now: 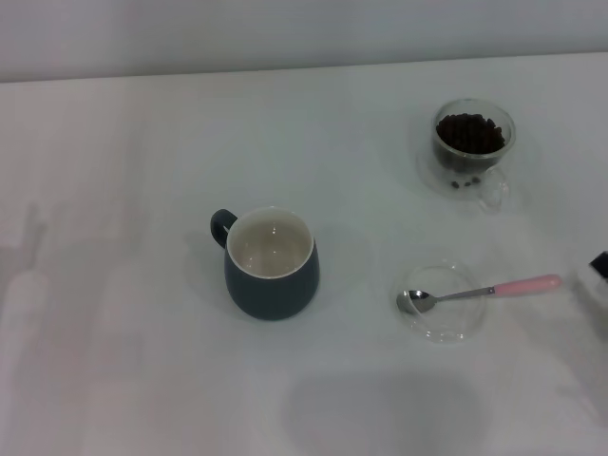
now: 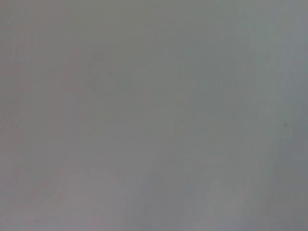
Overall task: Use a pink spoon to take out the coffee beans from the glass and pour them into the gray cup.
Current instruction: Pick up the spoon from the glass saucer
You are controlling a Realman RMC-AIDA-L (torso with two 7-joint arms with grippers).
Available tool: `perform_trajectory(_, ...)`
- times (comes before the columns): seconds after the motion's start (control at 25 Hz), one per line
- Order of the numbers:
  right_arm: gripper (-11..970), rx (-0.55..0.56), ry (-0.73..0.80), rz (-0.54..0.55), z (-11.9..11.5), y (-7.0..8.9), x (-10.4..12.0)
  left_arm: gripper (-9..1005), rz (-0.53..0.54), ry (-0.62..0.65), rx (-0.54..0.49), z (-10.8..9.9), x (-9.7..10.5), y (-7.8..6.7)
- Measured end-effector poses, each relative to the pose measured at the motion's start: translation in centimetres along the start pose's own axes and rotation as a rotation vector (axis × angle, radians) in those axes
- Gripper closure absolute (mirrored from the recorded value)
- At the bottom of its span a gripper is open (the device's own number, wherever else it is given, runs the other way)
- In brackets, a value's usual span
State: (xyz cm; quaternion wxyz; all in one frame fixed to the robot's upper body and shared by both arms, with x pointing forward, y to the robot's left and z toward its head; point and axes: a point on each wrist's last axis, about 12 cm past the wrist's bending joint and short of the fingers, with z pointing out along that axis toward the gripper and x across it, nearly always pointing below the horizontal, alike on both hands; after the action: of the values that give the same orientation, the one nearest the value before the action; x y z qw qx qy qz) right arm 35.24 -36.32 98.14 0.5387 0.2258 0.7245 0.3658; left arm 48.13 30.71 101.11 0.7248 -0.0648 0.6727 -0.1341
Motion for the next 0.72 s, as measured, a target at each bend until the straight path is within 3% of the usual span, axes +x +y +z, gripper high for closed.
perform_trajectory(0.24, 122, 0.005, 0.068, 0.014, 1.3, 0.3, 1.5, 176, -0.002, 0.002, 0.021, 0.5, 0.0, -0.5)
perform_trajectory(0.72, 122, -0.074, 0.140, 0.013, 3.8, 1.7, 2.5, 177, 0.003, -0.001, 0.021, 1.1, -0.2, -0.5)
